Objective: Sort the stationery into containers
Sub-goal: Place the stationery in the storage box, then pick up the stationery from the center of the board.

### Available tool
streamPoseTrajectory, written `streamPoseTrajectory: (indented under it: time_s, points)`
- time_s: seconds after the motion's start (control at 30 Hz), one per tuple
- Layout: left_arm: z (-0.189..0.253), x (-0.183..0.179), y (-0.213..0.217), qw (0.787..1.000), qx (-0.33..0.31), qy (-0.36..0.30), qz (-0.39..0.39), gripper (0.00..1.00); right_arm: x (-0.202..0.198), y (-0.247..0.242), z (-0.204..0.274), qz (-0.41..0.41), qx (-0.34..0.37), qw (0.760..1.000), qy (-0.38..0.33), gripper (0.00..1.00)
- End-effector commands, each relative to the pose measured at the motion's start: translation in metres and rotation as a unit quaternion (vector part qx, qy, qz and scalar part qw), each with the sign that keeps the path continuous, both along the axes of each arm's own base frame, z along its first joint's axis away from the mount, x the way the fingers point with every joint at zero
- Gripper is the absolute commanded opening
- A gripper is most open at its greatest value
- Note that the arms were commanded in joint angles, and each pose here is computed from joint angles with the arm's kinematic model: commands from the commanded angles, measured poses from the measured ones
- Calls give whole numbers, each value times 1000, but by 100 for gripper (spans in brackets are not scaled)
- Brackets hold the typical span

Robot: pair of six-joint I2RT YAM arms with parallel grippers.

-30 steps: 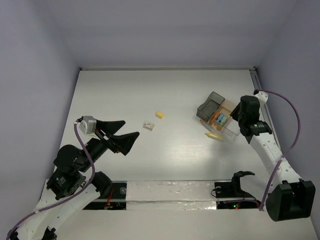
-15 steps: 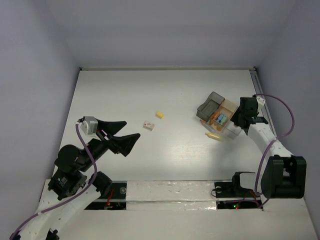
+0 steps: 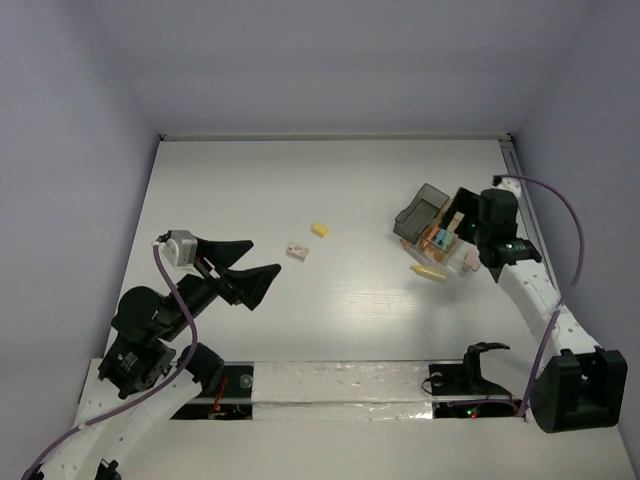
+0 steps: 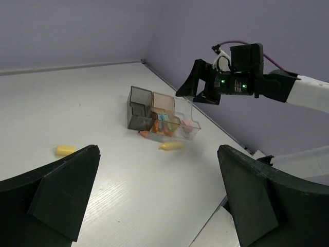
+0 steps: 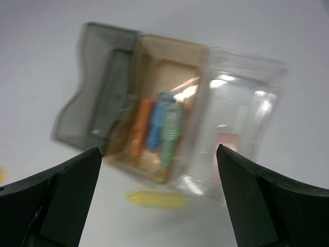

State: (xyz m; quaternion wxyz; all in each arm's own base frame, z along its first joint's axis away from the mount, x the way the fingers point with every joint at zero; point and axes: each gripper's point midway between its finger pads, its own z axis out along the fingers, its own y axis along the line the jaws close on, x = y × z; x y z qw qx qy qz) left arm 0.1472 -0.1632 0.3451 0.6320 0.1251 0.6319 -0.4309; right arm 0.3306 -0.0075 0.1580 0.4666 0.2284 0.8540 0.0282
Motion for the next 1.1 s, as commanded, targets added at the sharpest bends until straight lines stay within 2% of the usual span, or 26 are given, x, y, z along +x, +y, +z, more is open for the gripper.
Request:
streamPoseTrajectory:
  time_s: [0.0, 0.1, 0.13, 0.23, 0.27, 0.37, 0.4, 0.6, 0.7, 0.77, 0.9, 0.97, 1.07]
  points:
    - [5, 7, -2, 1000, -4, -12, 4, 99, 20, 87, 54, 152, 39, 984, -87, 100]
    - [2, 12, 0, 1000, 0, -5, 16, 99, 18, 165, 52, 247, 39, 965, -76, 100]
    - [2, 14, 1, 1000, 0, -4, 23, 99, 13, 201, 37, 291, 33, 955, -54, 100]
    - [1, 20, 6, 999, 1, 0, 42, 99, 14, 253, 32, 351, 5, 935, -46, 100]
    - [0, 23, 10, 999, 1, 2, 52, 99, 14, 272, 8, 374, -9, 927, -17, 100]
    - [0, 27, 13, 998, 1, 3, 65, 99, 7, 333, -16, 458, -56, 887, 3, 100]
    - [0, 30, 15, 997, 1, 5, 72, 99, -3, 353, -22, 502, -76, 862, 3, 100]
    - [-3, 39, 21, 995, 4, 12, 97, 99, 3, 400, -57, 581, -89, 808, 24, 100]
    - [-4, 43, 25, 994, 6, 13, 108, 99, 5, 411, -58, 602, -89, 793, 30, 99]
    - [-4, 43, 24, 994, 7, 14, 107, 99, 0, 414, -79, 620, -106, 775, 61, 98]
    - [-3, 46, 26, 994, 7, 12, 111, 99, 4, 421, -105, 626, -136, 763, 89, 95]
    - [-5, 46, 25, 994, 8, 15, 110, 99, 10, 422, -117, 620, -149, 764, 96, 94]
    - [-6, 46, 24, 994, 10, 15, 107, 99, 15, 422, -127, 615, -159, 765, 105, 85]
